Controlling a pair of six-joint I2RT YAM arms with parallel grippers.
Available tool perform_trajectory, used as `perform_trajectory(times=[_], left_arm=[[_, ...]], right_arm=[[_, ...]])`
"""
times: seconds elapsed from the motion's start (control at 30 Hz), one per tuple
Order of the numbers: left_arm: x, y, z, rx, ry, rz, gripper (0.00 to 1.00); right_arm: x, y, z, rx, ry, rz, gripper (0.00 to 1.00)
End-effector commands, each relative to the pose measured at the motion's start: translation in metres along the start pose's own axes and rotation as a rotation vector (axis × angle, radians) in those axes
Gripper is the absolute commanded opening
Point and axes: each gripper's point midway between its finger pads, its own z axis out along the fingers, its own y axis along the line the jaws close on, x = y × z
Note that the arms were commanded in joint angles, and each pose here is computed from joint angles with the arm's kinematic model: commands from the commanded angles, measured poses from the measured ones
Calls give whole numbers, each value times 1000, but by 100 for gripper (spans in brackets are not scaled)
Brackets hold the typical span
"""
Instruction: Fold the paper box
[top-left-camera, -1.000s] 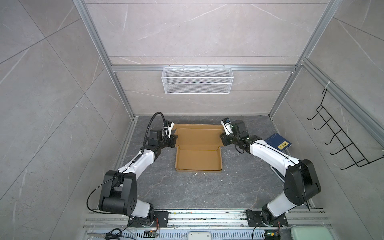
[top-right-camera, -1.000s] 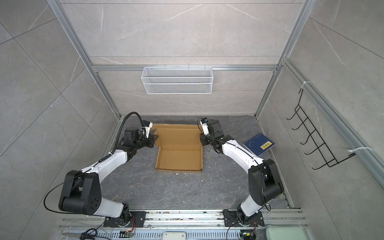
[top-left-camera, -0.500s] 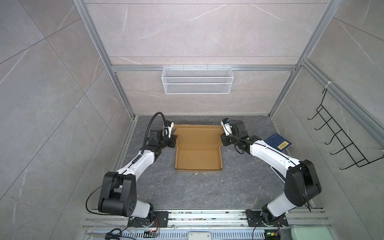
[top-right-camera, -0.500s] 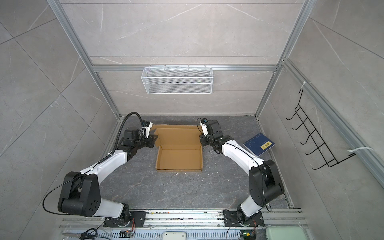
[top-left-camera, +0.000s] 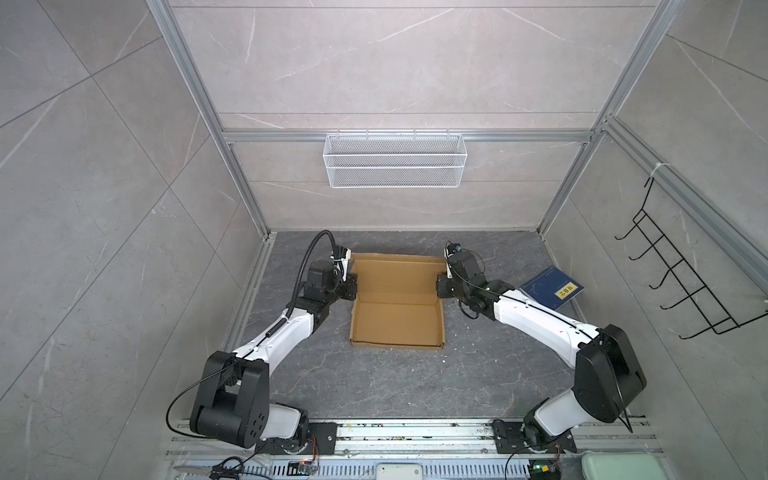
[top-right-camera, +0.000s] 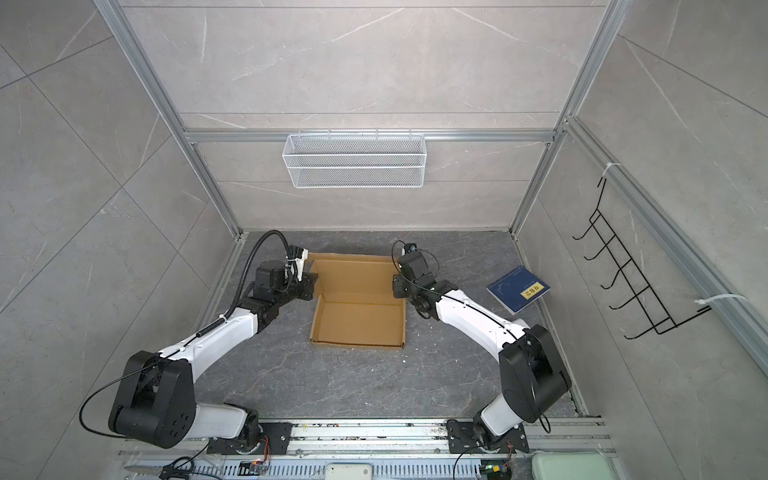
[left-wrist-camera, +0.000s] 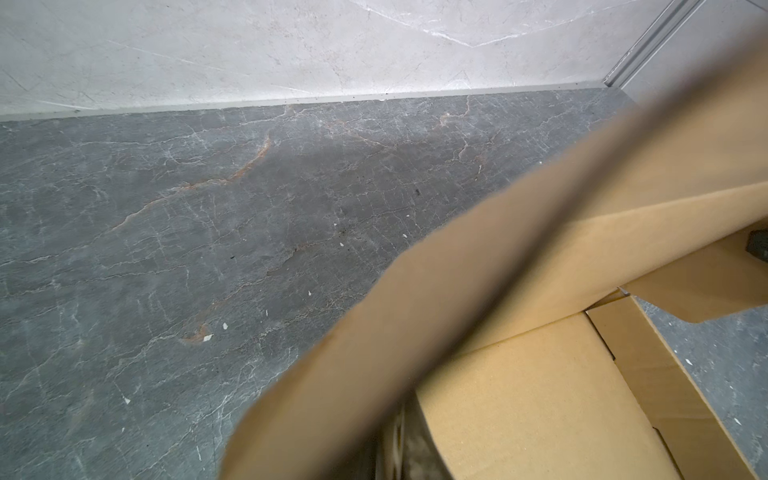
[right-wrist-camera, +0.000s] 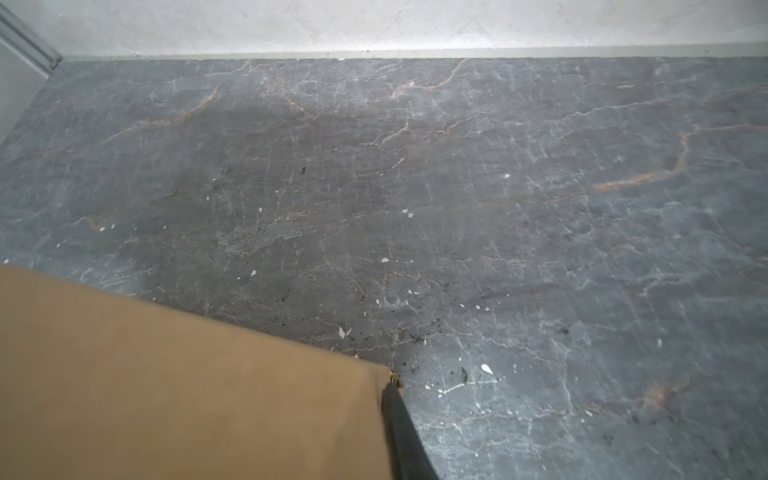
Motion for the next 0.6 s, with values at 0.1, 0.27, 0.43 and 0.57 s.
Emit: perform_trajectory(times=[0.1, 0.27, 0.43, 0.57], left_arm=[[-22, -9, -11, 14, -119, -21, 10], [-42, -2, -8, -31, -176, -20, 10], [-67, -2, -2, -36, -228, -15, 10], [-72, 0, 7, -35, -248, -24, 10]], right_arm=[[0, 5, -14, 16, -87, 51, 17], [-11, 15, -8, -13, -118, 28, 17], [-27, 23, -3, -22, -153, 14, 17], [-39, 27, 3, -20, -187, 9, 16]])
